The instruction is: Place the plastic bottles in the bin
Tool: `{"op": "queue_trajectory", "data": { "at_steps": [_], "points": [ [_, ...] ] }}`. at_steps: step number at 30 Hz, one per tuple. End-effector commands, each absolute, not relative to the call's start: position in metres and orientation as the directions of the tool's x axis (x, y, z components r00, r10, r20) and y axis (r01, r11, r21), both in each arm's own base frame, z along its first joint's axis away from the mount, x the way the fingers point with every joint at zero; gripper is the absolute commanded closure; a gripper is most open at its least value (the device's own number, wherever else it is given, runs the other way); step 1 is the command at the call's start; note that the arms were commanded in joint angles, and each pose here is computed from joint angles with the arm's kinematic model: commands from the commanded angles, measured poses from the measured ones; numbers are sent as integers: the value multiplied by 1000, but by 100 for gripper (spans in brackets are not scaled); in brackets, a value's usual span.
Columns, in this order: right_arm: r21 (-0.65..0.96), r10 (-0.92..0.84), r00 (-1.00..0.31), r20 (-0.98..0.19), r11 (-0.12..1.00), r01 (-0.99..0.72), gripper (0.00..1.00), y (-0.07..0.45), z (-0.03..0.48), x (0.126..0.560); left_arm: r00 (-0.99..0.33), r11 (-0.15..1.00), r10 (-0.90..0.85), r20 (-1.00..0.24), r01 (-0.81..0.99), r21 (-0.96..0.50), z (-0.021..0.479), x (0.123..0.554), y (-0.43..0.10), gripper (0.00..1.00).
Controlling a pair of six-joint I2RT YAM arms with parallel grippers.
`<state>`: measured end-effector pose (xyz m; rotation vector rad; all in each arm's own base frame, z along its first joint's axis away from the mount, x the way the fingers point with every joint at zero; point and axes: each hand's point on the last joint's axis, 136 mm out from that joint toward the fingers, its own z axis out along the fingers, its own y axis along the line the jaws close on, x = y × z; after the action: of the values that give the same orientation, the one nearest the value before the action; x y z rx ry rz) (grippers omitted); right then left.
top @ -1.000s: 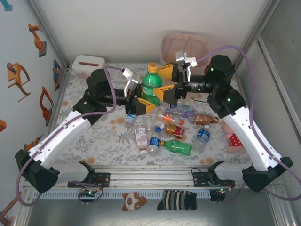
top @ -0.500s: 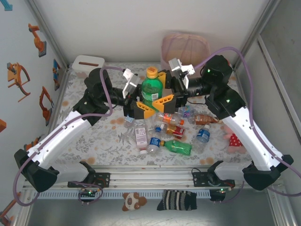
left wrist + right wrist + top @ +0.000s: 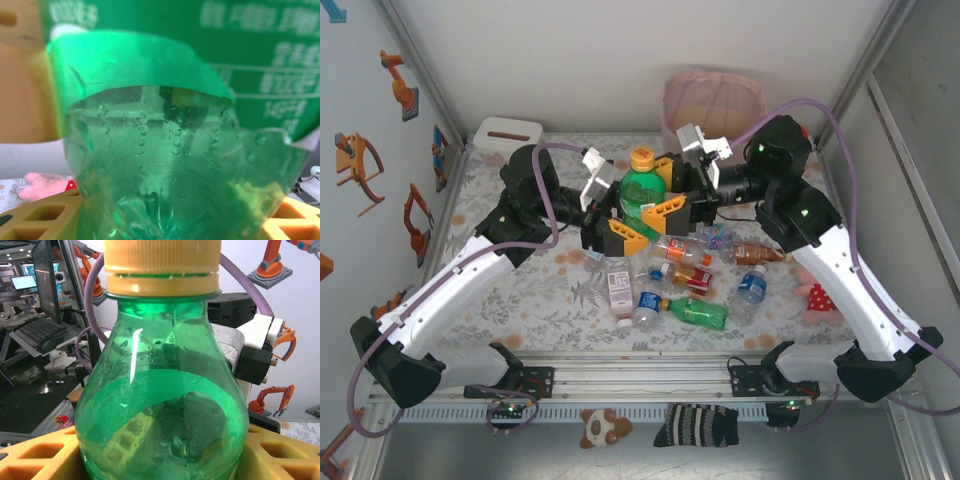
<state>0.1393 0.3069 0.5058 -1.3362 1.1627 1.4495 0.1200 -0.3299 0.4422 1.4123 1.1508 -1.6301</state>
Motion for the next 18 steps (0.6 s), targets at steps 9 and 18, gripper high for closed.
{"op": "queue_trajectory", "data": {
  "at_steps": [9, 18],
  "points": [
    [57, -3, -58, -998, -279, -959, 46, 304, 517, 124, -129, -361, 17, -991, 924, -126, 456, 117, -325, 50],
    [43, -24, -40, -999, -134, -990, 46, 305, 516, 147, -96, -170, 53, -994, 980, -104, 437, 130, -317, 26]
  ]
}}
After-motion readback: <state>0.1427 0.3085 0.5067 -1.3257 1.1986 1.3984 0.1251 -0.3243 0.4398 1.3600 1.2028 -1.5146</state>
